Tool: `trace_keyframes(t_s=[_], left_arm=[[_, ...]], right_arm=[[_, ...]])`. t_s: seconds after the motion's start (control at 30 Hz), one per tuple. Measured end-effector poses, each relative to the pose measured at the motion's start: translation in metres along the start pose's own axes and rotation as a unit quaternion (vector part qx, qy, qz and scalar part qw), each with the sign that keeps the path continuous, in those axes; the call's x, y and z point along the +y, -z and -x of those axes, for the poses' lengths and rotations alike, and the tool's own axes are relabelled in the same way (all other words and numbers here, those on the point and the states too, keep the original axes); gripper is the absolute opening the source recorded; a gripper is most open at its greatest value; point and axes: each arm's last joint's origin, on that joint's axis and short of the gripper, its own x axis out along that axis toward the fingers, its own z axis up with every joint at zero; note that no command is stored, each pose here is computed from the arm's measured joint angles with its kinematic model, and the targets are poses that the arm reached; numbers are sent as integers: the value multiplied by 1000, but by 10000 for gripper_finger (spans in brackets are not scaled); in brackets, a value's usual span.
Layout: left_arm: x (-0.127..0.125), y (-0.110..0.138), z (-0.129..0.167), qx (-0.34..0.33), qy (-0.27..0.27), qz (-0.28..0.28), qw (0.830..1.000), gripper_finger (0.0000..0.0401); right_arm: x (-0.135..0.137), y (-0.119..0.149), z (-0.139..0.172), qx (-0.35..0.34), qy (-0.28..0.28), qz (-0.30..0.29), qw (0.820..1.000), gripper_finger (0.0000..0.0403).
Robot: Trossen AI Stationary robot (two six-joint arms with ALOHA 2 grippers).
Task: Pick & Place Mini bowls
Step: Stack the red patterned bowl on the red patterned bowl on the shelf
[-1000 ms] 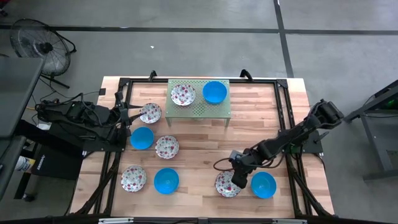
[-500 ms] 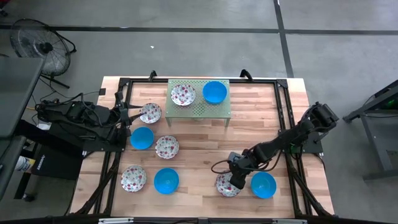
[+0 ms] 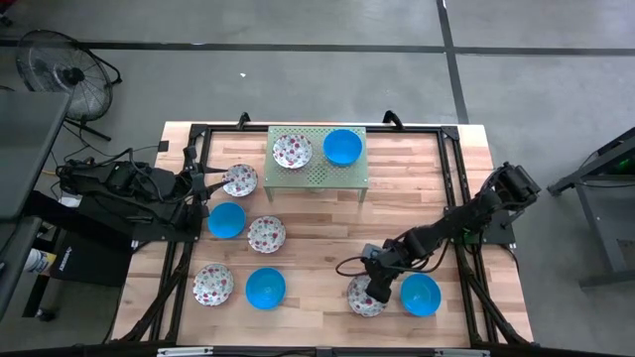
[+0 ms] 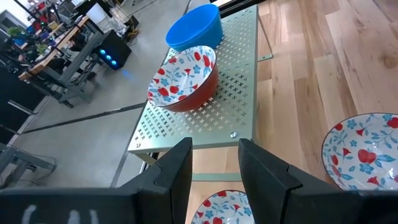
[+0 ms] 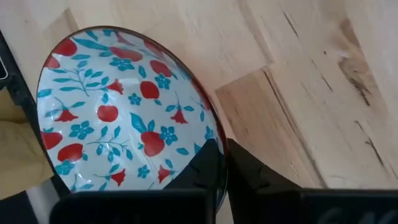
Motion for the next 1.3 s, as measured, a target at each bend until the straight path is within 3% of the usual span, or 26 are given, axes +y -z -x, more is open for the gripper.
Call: trace_keyframes(t_s=[0.33,0.57,0.73,1.07,1.3], left_arm=[[0,-1,0,-4,-1,11,1000,127],[0,-1,0,-4,-1,29,1000,127],[0,-1,0,-3,-1,35,999,127],[0,-1,0,-3,-1,47,999,127],[1,-1,0,-2,-8,44,999,127]], right_arm=[[1,-43,29,2,-8,23,1000,3],[2,-91,85,-29,15,88,996,1],[-7,-127,133,-83,33,100,991,1],[-38,-182,221,-250,36,25,967,1],[-64,-216,253,-342,-4,-40,939,0]])
